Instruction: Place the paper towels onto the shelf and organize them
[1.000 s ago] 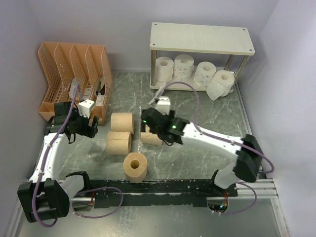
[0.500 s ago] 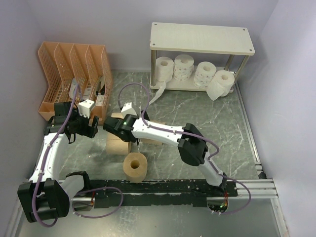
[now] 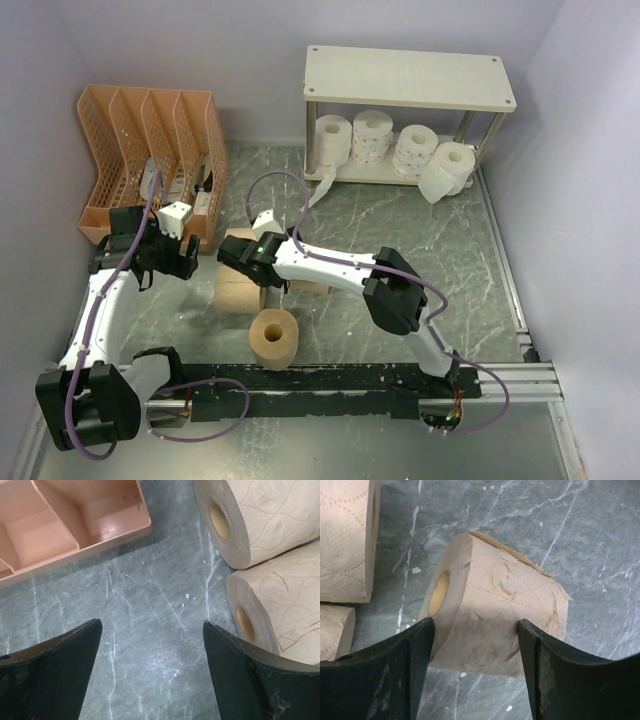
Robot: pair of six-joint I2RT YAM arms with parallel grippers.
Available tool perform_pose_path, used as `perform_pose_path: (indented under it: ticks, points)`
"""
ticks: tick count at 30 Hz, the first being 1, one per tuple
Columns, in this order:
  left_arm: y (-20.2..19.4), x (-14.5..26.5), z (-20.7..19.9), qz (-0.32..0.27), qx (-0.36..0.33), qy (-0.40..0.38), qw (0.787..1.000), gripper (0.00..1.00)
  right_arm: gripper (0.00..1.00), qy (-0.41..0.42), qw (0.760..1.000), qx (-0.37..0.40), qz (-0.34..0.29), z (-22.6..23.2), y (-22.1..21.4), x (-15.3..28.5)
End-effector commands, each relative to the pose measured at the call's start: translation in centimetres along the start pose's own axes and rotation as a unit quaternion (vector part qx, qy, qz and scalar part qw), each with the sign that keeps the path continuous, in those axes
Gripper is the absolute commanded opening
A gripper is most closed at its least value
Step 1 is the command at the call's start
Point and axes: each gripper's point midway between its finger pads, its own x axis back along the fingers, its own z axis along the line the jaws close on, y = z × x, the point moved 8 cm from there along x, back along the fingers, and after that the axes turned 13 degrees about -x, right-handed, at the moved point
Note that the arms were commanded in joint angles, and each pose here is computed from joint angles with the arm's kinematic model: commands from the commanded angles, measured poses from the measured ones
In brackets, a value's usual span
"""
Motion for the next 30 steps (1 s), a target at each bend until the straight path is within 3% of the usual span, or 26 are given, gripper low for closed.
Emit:
perform_pose_path:
  ticks: [1, 7, 13, 15, 17, 23, 30]
  points:
    - [0.8, 0.5, 0.3, -0.017, -0.011, 0.005, 1.000, 0.94, 0.61, 0.001, 1.000, 0.002, 0.004, 0.3, 0.0, -0.8]
    - [0.8, 0.5, 0.3, -0.017, -0.012, 0.004, 1.000, 0.94, 0.26, -0.002, 1.000, 0.003, 0.013, 0.2, -0.1, -1.4]
    - [0.8, 0.5, 0.3, -0.017, -0.011, 0.003, 1.000, 0.94, 0.07, 0.015, 0.999, -0.032, 0.024, -2.6, 0.1, -1.3]
    - [0.8, 0.5, 0.3, -0.018, -0.012, 0.004, 1.000, 0.94, 0.00, 0.039, 0.996, -0.083, 0.023, -4.9, 0.9, -0.7]
    - [0.8, 0.5, 0.3, -0.019, -0.013, 0.004, 1.000, 0.94, 0.00, 0.064, 0.987, -0.145, 0.023, -7.8, 1.5, -0.8]
    - [0.9, 0.5, 0.3, -0.019, -0.013, 0.004, 1.000, 0.94, 0.00, 0.176, 0.926, -0.333, -0.030, -16.0, 3.5, 0.0]
    - [0.9, 0.6, 0.3, -0.021, -0.014, 0.004, 1.000, 0.94, 0.00, 0.218, 0.870, -0.431, -0.104, -20.9, 6.4, 1.1]
